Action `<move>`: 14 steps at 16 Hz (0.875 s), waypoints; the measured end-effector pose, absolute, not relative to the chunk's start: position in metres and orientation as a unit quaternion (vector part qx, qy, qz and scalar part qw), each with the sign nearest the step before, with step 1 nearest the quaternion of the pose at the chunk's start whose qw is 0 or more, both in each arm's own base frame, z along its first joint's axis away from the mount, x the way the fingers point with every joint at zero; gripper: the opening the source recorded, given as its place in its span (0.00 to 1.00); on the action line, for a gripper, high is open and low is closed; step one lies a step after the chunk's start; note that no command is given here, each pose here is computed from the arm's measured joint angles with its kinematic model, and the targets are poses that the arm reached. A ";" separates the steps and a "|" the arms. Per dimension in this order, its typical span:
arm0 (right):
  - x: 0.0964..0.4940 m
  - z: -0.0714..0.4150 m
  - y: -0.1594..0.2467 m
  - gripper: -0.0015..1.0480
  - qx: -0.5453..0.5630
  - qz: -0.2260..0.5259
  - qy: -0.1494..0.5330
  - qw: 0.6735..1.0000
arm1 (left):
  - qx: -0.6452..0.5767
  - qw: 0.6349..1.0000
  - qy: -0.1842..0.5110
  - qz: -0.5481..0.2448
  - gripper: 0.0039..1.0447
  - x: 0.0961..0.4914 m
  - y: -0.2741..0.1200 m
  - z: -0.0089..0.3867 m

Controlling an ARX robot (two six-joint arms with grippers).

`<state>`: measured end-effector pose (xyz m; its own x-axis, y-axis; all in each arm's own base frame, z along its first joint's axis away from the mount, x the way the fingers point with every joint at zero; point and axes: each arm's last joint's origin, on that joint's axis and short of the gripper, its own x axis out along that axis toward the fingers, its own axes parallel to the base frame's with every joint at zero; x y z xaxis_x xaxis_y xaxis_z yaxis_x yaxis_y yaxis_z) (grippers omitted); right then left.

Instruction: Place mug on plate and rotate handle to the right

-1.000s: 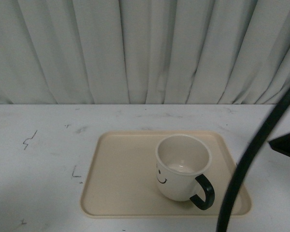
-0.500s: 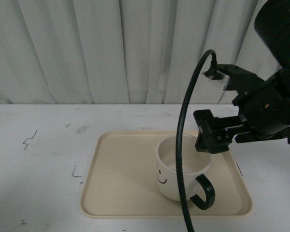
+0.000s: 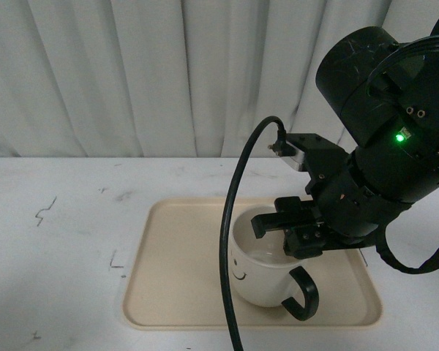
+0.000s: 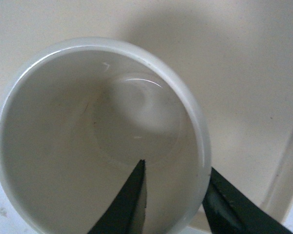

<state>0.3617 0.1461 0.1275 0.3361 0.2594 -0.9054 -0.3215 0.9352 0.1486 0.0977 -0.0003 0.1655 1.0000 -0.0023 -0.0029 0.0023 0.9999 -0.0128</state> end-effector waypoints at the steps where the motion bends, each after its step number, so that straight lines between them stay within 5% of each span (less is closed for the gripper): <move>1: 0.362 0.128 0.146 0.24 -0.028 0.172 0.549 0.817 | -0.006 1.000 0.001 -0.001 0.94 0.098 0.000 0.165; 3: 0.362 0.129 0.145 0.04 -0.027 0.172 0.553 0.815 | -0.006 1.000 0.002 -0.001 0.94 0.098 0.000 0.165; 10: 0.399 0.174 0.136 0.03 -0.208 0.273 0.477 0.809 | -0.006 1.000 0.001 -0.001 0.94 0.098 0.000 0.165; 14: 0.402 0.171 0.145 0.03 -0.308 0.388 0.465 0.734 | -0.006 1.000 0.002 -0.001 0.94 0.098 0.000 0.165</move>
<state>0.4021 0.1450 0.1712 0.2665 0.2830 -0.9213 -0.8558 0.5092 -0.0912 0.0977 -0.0003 0.1654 1.0000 -0.0027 -0.0032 0.0026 0.9999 -0.0128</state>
